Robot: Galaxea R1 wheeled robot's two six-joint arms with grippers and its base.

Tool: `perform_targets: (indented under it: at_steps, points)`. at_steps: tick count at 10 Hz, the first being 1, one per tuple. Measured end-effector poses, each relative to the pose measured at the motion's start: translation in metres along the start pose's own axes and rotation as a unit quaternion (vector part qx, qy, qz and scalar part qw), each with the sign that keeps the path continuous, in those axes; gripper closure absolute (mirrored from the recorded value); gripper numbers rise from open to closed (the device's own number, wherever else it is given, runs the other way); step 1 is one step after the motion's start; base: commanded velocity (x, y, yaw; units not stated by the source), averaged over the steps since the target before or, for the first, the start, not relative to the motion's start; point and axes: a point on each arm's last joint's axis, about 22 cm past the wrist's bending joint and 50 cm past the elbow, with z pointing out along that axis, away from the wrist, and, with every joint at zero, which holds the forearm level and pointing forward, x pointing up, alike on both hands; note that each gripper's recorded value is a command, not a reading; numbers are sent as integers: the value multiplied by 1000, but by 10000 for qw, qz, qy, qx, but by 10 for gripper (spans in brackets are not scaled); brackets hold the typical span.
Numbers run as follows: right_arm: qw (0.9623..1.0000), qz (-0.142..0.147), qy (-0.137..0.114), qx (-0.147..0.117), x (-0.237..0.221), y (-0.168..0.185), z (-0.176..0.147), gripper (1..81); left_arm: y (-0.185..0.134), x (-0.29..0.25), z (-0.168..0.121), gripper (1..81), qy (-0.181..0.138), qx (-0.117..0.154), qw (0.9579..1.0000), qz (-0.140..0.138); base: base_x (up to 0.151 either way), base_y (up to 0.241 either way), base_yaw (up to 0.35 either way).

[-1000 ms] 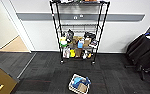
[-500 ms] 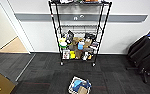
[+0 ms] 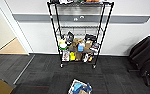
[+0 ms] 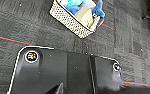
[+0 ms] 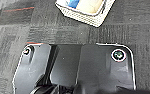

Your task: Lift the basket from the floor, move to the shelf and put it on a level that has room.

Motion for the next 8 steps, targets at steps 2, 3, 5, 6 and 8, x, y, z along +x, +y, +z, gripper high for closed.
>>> perform_targets:
  at_steps: [2, 3, 5, 6, 8]
  points:
    - [10000, -2, -8, -15, -1, 2, 0, 10, 2, -1, 1, 10, -4, -11, 10000, -5, 120, 0, 0]
    - [10000, -1, -10, -15, -1, 2, 0, 10, 3, -1, 2, 10, 0, -19, 10000, -5, 119, 0, 0]
    - [10000, -1, 2, -13, 0, 1, 0, 10, 3, -1, 1, 10, -1, -14, 10000, -5, 117, 0, 0]
    - [10000, 10, 2, -8, -3, 0, 0, 10, 3, -1, 2, 10, -5, -19, 10000, -7, 116, 0, 0]
    - [10000, 17, 2, -27, -4, 1, -1, 10, 8, -3, 4, 10, -10, -47, 10000, -18, 116, 0, 0]
